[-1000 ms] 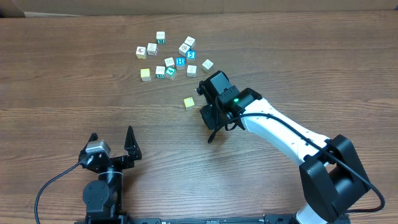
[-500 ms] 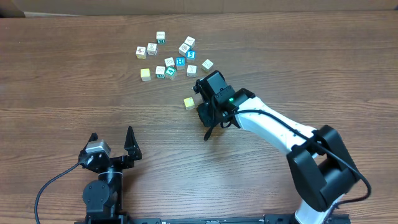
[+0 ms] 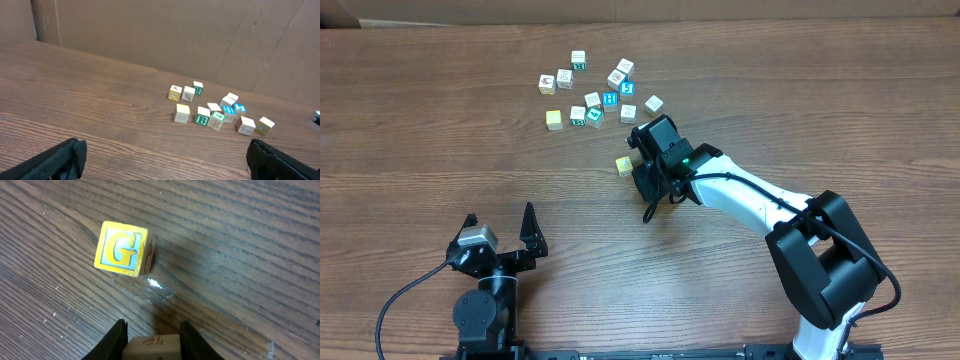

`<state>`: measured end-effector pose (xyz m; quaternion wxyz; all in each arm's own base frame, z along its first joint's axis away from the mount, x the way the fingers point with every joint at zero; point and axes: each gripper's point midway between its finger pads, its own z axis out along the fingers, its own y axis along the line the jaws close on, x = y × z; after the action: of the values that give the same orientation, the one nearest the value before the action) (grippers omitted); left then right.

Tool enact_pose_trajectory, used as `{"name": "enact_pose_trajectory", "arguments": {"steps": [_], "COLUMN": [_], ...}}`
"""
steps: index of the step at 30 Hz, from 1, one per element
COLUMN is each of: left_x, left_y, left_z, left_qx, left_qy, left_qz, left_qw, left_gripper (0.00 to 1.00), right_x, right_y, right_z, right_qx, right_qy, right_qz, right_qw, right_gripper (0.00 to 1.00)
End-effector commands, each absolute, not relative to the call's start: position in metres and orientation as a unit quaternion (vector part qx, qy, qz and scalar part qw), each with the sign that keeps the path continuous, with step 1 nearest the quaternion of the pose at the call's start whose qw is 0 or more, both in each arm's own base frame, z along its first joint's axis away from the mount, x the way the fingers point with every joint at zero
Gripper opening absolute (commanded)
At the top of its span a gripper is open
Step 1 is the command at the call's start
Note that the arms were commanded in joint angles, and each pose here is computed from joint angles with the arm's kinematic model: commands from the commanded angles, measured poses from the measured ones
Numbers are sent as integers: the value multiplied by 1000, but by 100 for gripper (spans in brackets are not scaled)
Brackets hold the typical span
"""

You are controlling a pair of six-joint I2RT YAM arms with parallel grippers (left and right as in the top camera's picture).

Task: Form a circle
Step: 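Lower the hammer block beside the G block and open the right gripper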

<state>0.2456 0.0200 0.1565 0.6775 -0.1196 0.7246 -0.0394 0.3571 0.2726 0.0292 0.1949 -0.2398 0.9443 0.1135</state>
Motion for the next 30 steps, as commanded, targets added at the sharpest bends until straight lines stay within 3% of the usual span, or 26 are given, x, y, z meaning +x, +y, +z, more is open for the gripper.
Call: {"name": "enact_pose_trajectory", "arguments": {"steps": [1, 11, 23, 30], "left_x": [245, 245, 245, 245], "left_y": [18, 19, 18, 19], "left_z": [158, 157, 158, 158], "left_qx": [-109, -109, -109, -109], "left_qy": [723, 724, 723, 723], "left_qz": [-35, -34, -35, -34], "left_qw": [681, 681, 681, 681], "left_gripper": [100, 100, 100, 100], "right_x": [358, 362, 362, 368], "right_y": [271, 273, 274, 278], "right_z": [24, 11, 12, 41], "right_qx": [-234, -234, -232, -232], "right_qy": [946, 946, 947, 943], "right_qz": [114, 113, 114, 120], "right_qw": [193, 191, 193, 208], "right_gripper": [27, 29, 45, 56]}}
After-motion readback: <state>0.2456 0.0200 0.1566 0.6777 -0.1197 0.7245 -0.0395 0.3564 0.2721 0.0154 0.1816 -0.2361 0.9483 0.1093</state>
